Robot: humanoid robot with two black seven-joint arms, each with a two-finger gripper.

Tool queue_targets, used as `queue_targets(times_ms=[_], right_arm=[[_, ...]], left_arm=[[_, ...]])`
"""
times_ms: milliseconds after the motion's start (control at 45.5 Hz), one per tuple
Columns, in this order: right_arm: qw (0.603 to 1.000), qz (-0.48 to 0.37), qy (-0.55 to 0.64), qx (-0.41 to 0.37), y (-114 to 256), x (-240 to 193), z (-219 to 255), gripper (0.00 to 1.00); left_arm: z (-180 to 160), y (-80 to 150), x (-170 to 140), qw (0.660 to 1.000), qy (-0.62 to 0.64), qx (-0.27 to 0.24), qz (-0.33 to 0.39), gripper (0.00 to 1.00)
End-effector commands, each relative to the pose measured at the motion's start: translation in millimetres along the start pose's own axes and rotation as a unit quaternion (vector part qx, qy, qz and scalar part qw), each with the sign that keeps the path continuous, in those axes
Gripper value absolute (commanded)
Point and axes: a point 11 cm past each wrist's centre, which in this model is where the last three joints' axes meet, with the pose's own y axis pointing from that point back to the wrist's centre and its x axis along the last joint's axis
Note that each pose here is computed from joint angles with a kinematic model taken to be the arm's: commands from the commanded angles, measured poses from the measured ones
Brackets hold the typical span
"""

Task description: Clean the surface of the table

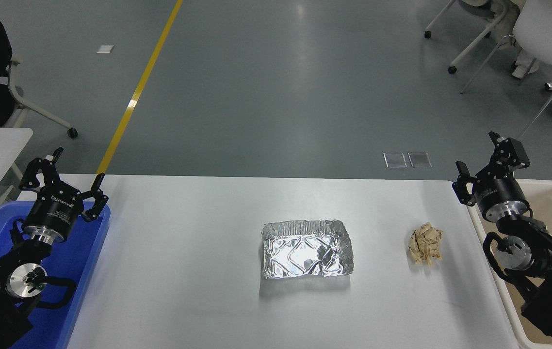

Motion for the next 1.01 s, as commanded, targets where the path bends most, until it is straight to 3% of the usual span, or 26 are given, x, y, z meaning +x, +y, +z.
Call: queue_targets(times_ms=[0, 571, 769, 989], right_arm=[[0.991, -0.049, 0.12, -0.016, -11.6, 3.6, -26.0, 0.98], [0.909, -0.226, 0.347, -0.046, -40.7, -56.1, -68.6, 0.98], [0.805, -0.334, 0.485, -0.069, -38.5, -91.6, -59.2, 0.98], [0.706, -0.43, 0.557, -0.078, -33.1, -147.7, -38.6, 0.98]], left_arm=[[0.0, 0.0, -0.2, 1.0, 0.0, 0.0, -0.001, 1.0], [0.0, 0.0, 0.0, 1.0, 0.0, 0.0, 0.0, 1.0], [0.1, 0.1, 0.2, 1.0, 0.0, 0.0, 0.0, 1.0], [-0.3, 0.0, -0.1, 1.0, 0.0, 0.001, 0.0, 1.0]])
